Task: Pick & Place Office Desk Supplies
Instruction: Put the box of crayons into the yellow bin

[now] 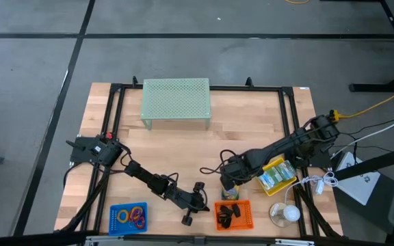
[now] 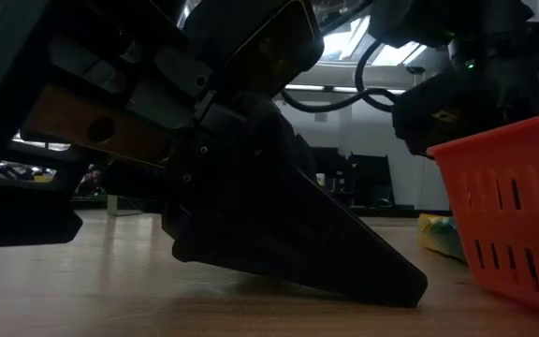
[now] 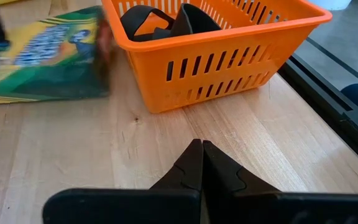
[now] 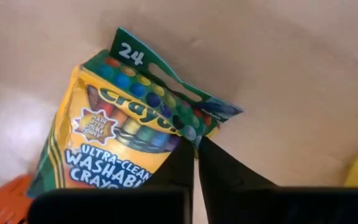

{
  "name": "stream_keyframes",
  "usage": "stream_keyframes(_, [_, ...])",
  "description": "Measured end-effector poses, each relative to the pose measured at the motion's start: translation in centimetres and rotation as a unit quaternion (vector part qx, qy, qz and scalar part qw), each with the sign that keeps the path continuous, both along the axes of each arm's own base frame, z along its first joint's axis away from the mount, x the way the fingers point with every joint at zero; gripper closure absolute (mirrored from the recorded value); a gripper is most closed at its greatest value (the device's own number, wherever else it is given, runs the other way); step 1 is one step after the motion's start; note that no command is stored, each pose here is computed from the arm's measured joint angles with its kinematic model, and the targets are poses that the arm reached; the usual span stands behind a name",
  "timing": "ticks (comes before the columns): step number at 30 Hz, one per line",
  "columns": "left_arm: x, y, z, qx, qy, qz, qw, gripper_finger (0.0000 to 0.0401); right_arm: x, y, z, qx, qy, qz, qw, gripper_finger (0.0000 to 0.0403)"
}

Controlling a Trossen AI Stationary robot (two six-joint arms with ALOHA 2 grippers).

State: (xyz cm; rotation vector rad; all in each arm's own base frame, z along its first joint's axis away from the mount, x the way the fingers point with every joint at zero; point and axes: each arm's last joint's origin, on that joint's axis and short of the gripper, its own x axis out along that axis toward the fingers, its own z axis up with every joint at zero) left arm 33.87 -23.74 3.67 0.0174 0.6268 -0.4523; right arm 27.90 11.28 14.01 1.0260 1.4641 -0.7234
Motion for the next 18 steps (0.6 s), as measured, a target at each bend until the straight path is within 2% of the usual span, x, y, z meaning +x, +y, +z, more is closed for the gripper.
stream_keyframes(5, [0.0,0.0,0.0,0.0,0.0,0.0,1.0,0.0398,-0.4,-1.0,1.1,-0.048,-0.019,-0.021,0.998,0.0397])
stream_keyframes(13, [0.0,0.0,0.0,0.0,0.0,0.0,1.0,0.0398,-1.6,-2.1,5.3,-0.067,-0.083,-0.062,0.992,0.0401])
stream_keyframes(18, [0.0,0.0,0.0,0.0,0.0,0.0,1.0,0.0398,-3.6,-2.5,7.1,-0.07,-0.06,-0.093,0.991,0.0402])
